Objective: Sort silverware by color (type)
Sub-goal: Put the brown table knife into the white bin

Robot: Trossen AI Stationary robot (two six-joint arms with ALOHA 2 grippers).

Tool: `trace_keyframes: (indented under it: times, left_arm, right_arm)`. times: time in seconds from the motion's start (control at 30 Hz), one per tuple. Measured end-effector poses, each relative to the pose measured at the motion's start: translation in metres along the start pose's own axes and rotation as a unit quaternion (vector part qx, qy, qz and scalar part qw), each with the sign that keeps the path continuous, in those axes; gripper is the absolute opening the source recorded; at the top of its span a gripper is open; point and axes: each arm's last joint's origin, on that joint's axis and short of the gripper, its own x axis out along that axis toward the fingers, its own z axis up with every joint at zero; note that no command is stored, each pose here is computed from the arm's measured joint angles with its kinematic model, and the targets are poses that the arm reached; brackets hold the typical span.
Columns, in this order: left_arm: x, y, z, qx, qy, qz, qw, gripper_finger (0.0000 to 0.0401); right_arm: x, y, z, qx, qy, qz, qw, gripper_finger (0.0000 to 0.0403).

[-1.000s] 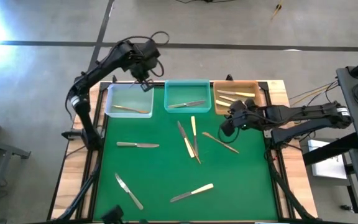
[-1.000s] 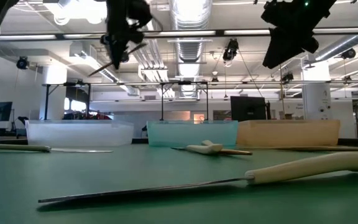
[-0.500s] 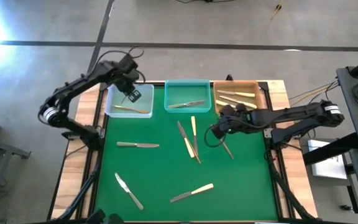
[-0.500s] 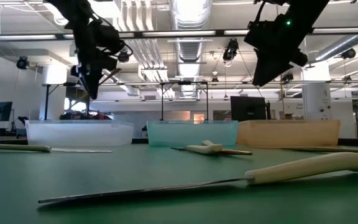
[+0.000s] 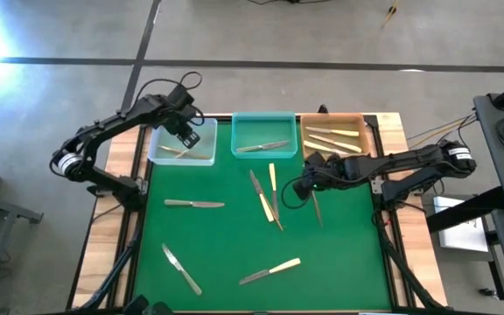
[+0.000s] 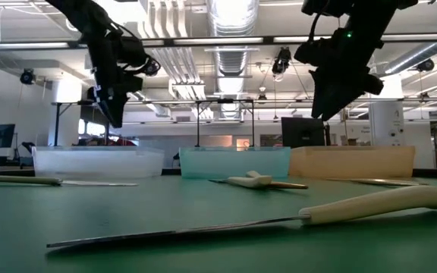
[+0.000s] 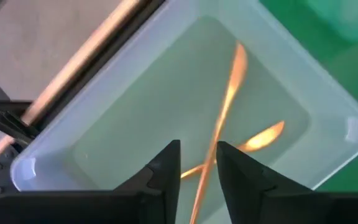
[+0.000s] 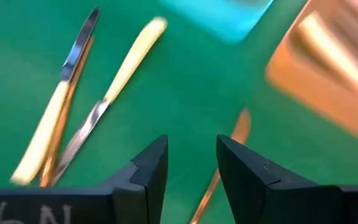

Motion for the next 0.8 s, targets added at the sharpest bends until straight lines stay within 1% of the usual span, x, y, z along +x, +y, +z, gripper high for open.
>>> trace_keyframes:
  times: [0.07,0.13,0.2,0.27,0.37,0.43,0.5,0.63,0.8]
  left_arm:
    - [-0.007,0.0,0.006,0.001,-0.018,-0.019,1.0,0.0095]
    - [-0.017,-0.002,0.013,0.001,-0.044,-0.07,0.997,0.0102]
    - [-0.031,-0.004,0.022,0.004,-0.078,-0.136,0.988,0.0105]
    - [-0.047,-0.006,0.031,0.01,-0.111,-0.204,0.973,0.0107]
    - [-0.072,-0.011,0.042,0.029,-0.153,-0.303,0.94,0.0107]
    - [-0.09,-0.016,0.048,0.046,-0.179,-0.35,0.918,0.0107]
    - [-0.106,-0.022,0.053,0.064,-0.201,-0.367,0.906,0.0107]
    - [-0.138,-0.033,0.06,0.098,-0.243,-0.374,0.89,0.0107]
    - [-0.169,-0.043,0.063,0.13,-0.281,-0.381,0.871,0.0107]
  right_arm:
    - [0.0,0.001,-0.002,0.013,0.024,0.017,0.999,0.0132]
    - [0.003,0.002,-0.004,0.035,0.051,0.024,0.998,0.0136]
    - [0.009,0.002,-0.008,0.056,0.077,0.005,0.995,0.0136]
    - [0.014,-0.001,-0.014,0.077,0.101,-0.029,0.992,0.0134]
    - [0.023,-0.003,-0.022,0.113,0.15,-0.076,0.979,0.013]
    - [0.03,-0.002,-0.028,0.122,0.189,-0.09,0.97,0.0128]
    - [0.037,0.002,-0.033,0.125,0.214,-0.092,0.964,0.0127]
    - [0.047,0.01,-0.041,0.123,0.248,-0.086,0.957,0.013]
    - [0.056,0.016,-0.051,0.134,0.277,-0.1,0.946,0.0131]
